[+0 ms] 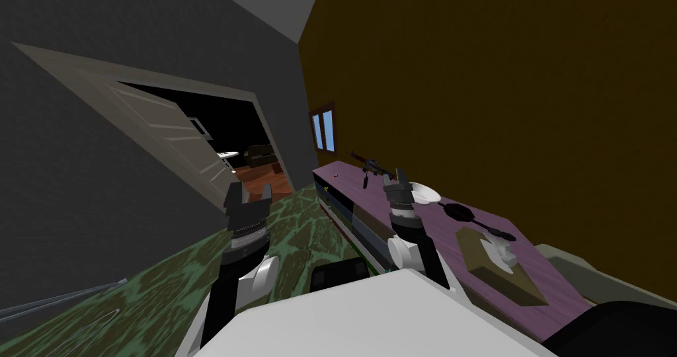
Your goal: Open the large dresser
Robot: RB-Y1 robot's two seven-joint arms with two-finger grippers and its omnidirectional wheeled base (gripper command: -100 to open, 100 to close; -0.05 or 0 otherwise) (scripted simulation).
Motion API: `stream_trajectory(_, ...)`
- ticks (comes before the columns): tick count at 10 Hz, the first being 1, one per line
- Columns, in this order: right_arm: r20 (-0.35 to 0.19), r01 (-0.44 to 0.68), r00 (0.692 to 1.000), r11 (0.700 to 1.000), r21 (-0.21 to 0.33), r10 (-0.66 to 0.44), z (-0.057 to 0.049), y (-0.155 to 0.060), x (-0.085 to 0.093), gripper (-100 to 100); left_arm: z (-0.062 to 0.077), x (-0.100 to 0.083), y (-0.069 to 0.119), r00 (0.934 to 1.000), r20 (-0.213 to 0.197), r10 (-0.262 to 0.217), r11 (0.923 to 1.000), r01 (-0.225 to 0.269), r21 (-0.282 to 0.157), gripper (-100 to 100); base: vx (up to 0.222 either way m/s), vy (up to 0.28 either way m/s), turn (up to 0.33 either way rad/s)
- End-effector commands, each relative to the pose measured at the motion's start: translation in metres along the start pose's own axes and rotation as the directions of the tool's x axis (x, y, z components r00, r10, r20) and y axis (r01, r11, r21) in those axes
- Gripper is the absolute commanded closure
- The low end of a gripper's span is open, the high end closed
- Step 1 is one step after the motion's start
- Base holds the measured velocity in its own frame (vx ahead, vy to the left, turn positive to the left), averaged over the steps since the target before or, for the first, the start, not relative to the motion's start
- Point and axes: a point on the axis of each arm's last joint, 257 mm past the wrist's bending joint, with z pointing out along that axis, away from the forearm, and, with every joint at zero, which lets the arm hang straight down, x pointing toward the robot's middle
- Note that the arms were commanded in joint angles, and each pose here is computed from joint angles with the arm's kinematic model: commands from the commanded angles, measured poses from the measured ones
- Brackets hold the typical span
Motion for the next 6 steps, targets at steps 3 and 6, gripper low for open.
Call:
stream_trajectory(3,0.0,0.0,1.0,1.0,0.0,0.0,0.0,0.0001,0.0,0,0.0,0.0,-0.0001,1.0,0.0,0.0,1.0,0.0,0.0,0,0.0,0.0,0.0)
stream_trajectory(6,0.0,0.0,1.0,1.0,0.0,0.0,0.0,0.0001,0.0,0,0.0,0.0,-0.0001,1.0,0.0,0.0,1.0,0.0,0.0,0,0.0,0.0,0.0)
